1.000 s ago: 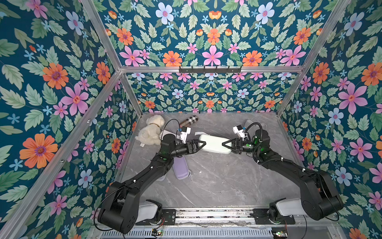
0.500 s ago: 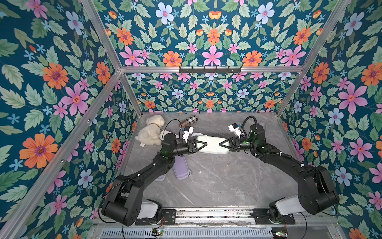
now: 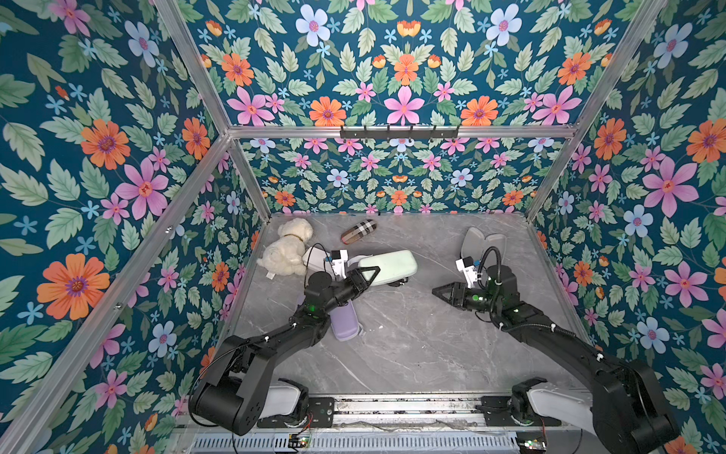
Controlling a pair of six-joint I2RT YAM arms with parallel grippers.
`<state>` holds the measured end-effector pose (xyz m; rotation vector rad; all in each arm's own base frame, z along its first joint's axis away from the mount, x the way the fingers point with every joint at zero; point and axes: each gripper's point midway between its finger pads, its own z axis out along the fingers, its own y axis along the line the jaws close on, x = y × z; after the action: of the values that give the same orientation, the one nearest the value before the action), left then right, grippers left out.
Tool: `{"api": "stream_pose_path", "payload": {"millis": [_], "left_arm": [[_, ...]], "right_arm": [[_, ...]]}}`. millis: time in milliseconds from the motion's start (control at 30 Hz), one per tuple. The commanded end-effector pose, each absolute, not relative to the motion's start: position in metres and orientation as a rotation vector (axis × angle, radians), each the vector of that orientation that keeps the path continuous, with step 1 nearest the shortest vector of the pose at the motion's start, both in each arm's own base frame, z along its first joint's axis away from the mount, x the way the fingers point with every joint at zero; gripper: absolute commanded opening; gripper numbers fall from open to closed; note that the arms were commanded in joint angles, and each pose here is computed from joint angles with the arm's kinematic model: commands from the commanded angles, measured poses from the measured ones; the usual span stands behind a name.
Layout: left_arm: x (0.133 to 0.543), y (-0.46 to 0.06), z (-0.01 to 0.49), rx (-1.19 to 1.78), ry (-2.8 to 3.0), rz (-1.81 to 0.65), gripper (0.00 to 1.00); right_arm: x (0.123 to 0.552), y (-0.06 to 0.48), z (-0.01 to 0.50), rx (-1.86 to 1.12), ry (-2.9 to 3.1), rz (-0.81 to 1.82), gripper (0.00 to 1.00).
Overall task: Put umbrellas into zippered umbrella sleeves
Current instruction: Adjust the umbrella sleeve, then zip the zipper on the umbrella sleeve.
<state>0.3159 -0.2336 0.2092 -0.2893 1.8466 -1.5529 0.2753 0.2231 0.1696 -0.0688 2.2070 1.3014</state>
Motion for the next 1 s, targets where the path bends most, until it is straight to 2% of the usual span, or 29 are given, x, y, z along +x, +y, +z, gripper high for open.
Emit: {"api": "stream_pose_path", "payload": {"millis": [0, 133, 433, 833, 967], "left_arm": [[0.327, -0.219, 0.249, -0.380, 1.603, -1.514, 0.00], [0.321, -0.230, 0.254, -0.360, 1.607, -1.498, 0.00], [0.316, -0.246, 0.256, -0.327, 1.617, -1.515, 0.00], [0.315, -0.254, 0.259, -0.299, 1.625, -1.527, 0.00], [0.314, -0.254, 0.257, -0.298, 1.630, -1.525, 0.00]], "right_arm": [[0.302, 0.221, 0.177, -0.128, 2.064, 0.939, 0.35], [0.307, 0.243, 0.182, -0.243, 2.011, 0.791, 0.40], [0.326, 0.266, 0.197, -0.366, 1.908, 0.699, 0.40], [0.337, 0.289, 0.213, -0.447, 1.833, 0.741, 0.35], [0.339, 0.294, 0.220, -0.476, 1.816, 0.745, 0.30]]}}
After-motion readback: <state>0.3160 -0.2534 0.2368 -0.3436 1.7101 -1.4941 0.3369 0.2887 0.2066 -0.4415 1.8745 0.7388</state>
